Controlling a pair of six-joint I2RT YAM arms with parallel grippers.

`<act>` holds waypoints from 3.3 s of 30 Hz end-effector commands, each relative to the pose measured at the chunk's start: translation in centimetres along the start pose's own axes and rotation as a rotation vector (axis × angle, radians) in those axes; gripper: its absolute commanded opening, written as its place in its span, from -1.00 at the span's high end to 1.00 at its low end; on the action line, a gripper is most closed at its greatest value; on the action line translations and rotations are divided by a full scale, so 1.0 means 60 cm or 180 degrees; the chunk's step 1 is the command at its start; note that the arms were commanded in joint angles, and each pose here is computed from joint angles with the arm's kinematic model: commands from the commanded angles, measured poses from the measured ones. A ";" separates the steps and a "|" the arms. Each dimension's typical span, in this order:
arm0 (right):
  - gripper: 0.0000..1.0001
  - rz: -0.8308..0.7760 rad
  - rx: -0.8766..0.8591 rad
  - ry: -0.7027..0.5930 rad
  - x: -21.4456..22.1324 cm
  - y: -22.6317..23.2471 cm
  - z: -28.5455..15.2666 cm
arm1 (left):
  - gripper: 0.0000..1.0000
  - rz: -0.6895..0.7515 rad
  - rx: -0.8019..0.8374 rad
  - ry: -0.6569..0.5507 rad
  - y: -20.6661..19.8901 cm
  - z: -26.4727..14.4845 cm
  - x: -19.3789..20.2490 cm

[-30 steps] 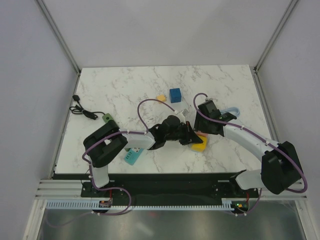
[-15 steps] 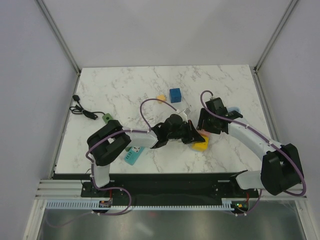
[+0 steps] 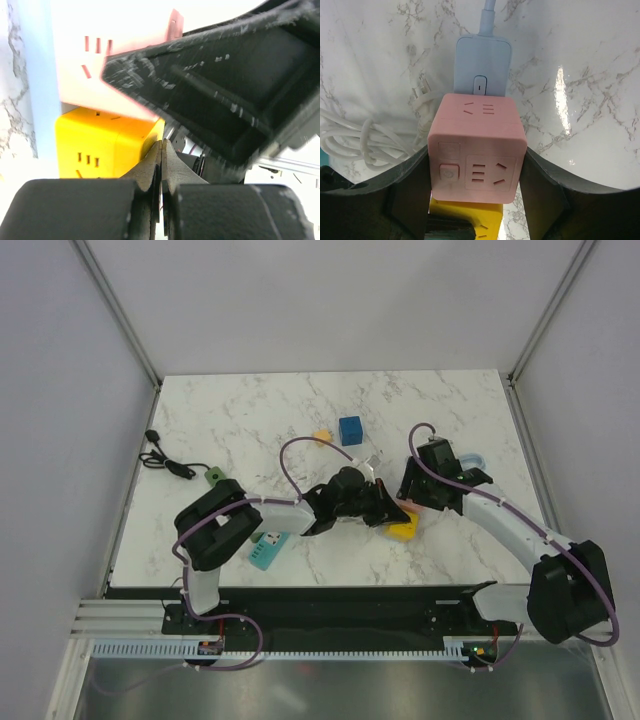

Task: Pull the plug off the socket

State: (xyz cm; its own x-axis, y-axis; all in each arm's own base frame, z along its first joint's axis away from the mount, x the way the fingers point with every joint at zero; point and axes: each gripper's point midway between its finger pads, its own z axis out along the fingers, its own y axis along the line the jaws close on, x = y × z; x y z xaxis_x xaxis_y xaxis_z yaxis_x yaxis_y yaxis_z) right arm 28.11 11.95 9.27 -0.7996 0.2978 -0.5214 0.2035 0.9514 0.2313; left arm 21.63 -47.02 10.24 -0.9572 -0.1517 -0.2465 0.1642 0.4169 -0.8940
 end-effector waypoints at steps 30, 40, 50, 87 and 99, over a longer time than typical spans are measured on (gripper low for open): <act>1.00 -0.0156 0.0539 -0.0191 -0.051 -0.032 -0.033 | 0.95 0.0203 -0.1180 0.0196 0.204 -0.010 0.015; 1.00 0.0099 0.0026 -0.0599 -0.132 -0.032 -0.079 | 0.95 0.0526 -0.0713 0.0145 0.113 -0.021 -0.009; 1.00 0.0524 -0.0786 -0.1391 -0.233 0.047 -0.038 | 0.24 0.0881 -0.0123 -0.0138 -0.022 -0.099 -0.072; 0.63 0.1019 -0.1787 -0.1403 -0.258 0.161 0.238 | -0.14 0.1035 0.0061 -0.0387 -0.023 -0.233 -0.108; -0.04 0.0836 -0.1531 -0.1148 -0.239 0.150 0.277 | -0.18 0.0982 0.0005 -0.0386 -0.006 -0.247 -0.091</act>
State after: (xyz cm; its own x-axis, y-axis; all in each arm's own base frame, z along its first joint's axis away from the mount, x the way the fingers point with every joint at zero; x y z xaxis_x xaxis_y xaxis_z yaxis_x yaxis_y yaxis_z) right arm 50.53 17.35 6.43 -0.4634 0.6499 -0.6024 0.0212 0.6877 0.7256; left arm 23.51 -32.97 15.61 -0.8417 -0.1030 -0.5301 0.4154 0.5037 -0.7575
